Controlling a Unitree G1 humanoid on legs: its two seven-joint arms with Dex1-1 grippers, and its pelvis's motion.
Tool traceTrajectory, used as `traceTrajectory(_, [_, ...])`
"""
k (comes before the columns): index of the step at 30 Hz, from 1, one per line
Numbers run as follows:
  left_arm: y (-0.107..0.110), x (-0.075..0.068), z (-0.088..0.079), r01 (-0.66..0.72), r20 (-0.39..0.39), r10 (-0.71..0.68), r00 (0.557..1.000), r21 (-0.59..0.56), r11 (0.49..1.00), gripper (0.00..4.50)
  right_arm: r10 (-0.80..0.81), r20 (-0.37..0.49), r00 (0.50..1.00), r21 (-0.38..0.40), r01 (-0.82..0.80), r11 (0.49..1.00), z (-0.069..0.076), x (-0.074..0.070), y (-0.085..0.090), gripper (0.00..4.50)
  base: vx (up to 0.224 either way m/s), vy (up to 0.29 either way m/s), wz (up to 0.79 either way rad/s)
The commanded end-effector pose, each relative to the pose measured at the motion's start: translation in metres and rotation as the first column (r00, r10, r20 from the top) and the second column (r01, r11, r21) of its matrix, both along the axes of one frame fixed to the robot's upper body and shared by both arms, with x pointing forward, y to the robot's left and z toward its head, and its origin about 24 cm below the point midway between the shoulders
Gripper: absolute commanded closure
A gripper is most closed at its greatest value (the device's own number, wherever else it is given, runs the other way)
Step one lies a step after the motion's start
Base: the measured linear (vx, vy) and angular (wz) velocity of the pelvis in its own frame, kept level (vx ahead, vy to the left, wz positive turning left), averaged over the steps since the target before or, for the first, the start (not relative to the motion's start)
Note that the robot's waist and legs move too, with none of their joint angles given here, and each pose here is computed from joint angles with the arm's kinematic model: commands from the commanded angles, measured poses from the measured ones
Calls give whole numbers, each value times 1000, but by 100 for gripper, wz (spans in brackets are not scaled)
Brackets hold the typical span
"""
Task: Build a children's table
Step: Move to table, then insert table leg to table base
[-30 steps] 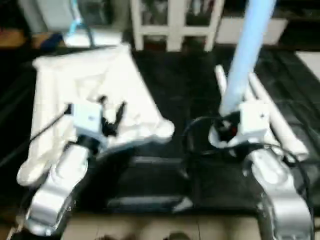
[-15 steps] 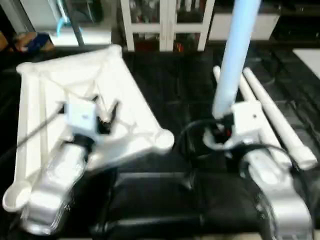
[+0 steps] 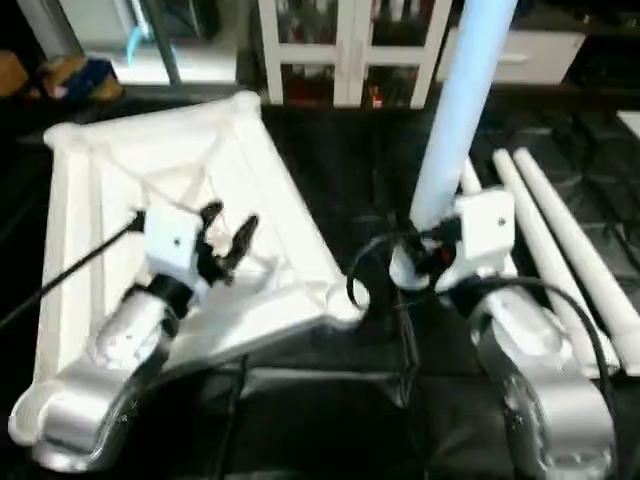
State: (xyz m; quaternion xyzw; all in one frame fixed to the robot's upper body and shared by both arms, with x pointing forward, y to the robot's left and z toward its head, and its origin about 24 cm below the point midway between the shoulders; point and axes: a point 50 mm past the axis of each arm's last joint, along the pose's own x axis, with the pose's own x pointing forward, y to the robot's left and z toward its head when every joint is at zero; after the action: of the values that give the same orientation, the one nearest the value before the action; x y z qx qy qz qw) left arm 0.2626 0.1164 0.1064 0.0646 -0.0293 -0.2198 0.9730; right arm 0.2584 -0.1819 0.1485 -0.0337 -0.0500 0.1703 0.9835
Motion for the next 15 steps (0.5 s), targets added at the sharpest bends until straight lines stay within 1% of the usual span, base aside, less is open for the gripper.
traceTrajectory(1, [-2,-6,-5,96,-41,-95,995,8,995,154,65,72,995,-11,-65,998,8,1,4,263,0,0,0])
traceTrajectory(2, [-1,-7,-7,146,-51,-145,988,21,989,137,101,45,994,30,-102,994,7,3,4,263,-67,33,2])
traceTrajectory(3, [0,-8,-8,174,-57,-172,983,26,984,134,120,23,993,60,-121,991,6,4,5,263,-66,26,9])
traceTrajectory(4, [0,-8,-9,193,-67,-191,979,27,981,134,138,14,990,70,-138,988,6,4,5,263,-66,26,9])
traceTrajectory(5, [2,-9,-12,266,-100,-261,960,38,963,127,212,-12,977,104,-209,972,7,6,9,263,-64,27,10])
traceTrajectory(6, [3,-10,-14,307,-124,-300,946,42,951,104,255,-19,967,107,-251,962,7,7,11,263,-56,29,6])
traceTrajectory(7, [3,-12,-15,351,-150,-341,928,44,935,104,297,-27,955,103,-293,951,7,7,14,263,-56,29,6])
traceTrajectory(8, [3,-14,-17,404,-175,-390,904,55,913,90,336,-28,941,91,-333,939,7,8,16,263,0,0,0])
traceTrajectory(10, [3,-17,-19,451,-208,-431,878,61,890,84,366,-29,930,83,-362,928,7,9,17,263,0,0,0])
traceTrajectory(11, [4,-24,-24,562,-287,-522,803,78,823,64,439,-43,898,88,-434,897,5,9,19,263,0,0,0])
traceTrajectory(12, [4,-24,-24,569,-293,-527,798,78,819,64,443,-44,895,89,-439,894,5,9,19,263,0,0,0])
traceTrajectory(13, [4,-27,-28,612,-334,-553,763,98,785,55,470,-59,881,93,-464,881,3,8,18,263,0,0,0])
traceTrajectory(15, [4,-24,-32,619,-347,-545,763,149,772,49,468,-70,881,83,-462,883,0,9,15,263,0,0,0])
